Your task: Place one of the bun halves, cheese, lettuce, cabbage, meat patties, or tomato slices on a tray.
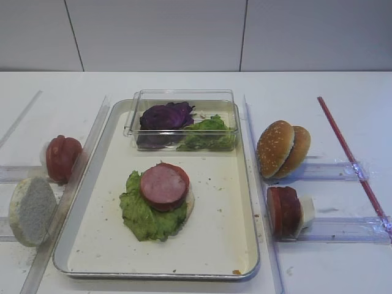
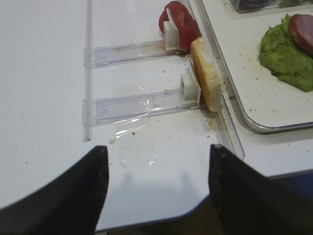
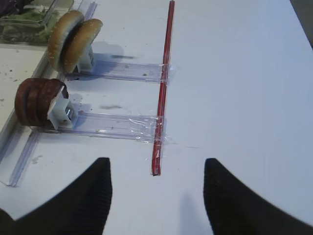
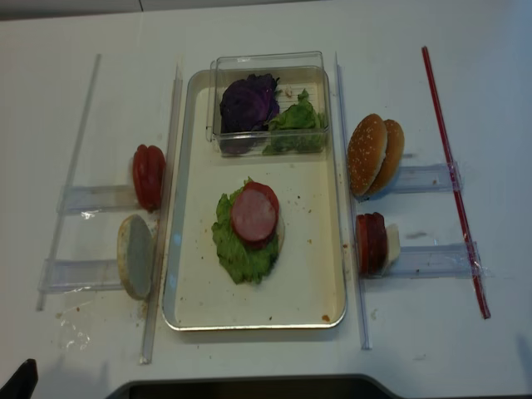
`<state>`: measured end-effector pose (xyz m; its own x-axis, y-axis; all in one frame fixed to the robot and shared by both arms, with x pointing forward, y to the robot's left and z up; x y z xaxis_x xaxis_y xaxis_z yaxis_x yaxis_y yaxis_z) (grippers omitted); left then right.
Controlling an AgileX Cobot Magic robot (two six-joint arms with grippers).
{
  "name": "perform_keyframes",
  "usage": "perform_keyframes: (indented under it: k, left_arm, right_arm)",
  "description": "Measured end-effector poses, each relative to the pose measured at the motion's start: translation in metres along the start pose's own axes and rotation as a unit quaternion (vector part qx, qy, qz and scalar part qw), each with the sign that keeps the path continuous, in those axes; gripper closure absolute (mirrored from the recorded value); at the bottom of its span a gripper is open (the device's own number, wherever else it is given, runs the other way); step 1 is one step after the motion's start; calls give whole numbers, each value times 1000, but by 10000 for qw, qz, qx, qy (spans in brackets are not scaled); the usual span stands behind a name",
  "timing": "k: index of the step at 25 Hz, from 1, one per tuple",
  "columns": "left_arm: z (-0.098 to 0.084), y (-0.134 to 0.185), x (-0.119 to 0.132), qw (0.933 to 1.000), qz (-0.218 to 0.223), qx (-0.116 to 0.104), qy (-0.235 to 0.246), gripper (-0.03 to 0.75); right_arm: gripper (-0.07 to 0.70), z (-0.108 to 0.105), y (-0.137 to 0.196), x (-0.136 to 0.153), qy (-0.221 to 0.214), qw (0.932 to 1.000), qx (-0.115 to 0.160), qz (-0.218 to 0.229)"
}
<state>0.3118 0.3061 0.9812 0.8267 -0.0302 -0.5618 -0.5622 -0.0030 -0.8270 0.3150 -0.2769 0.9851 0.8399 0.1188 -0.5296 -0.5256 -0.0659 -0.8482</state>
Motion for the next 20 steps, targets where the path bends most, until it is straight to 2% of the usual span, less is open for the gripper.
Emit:
perform_keyframes:
  k: [20]
  left_arm:
    - [0, 0, 0, 10000, 0, 0, 0, 308]
  right_arm:
    - [195, 0, 0, 0, 0, 10000, 0, 0]
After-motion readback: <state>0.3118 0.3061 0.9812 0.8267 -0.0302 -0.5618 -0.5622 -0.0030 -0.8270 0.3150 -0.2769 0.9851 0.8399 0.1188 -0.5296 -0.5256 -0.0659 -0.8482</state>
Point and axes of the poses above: a point on each arm's last joint axis where the gripper is mounted, x pointing out along that axis toward the gripper, z along the wrist's bending axis when the last joint is at zero, y = z × x, the point moved 10 cm from there along x, pointing out along that axis toward the gripper, and after that the axes turned 2 degrees about -x, right-handed, at the moved point
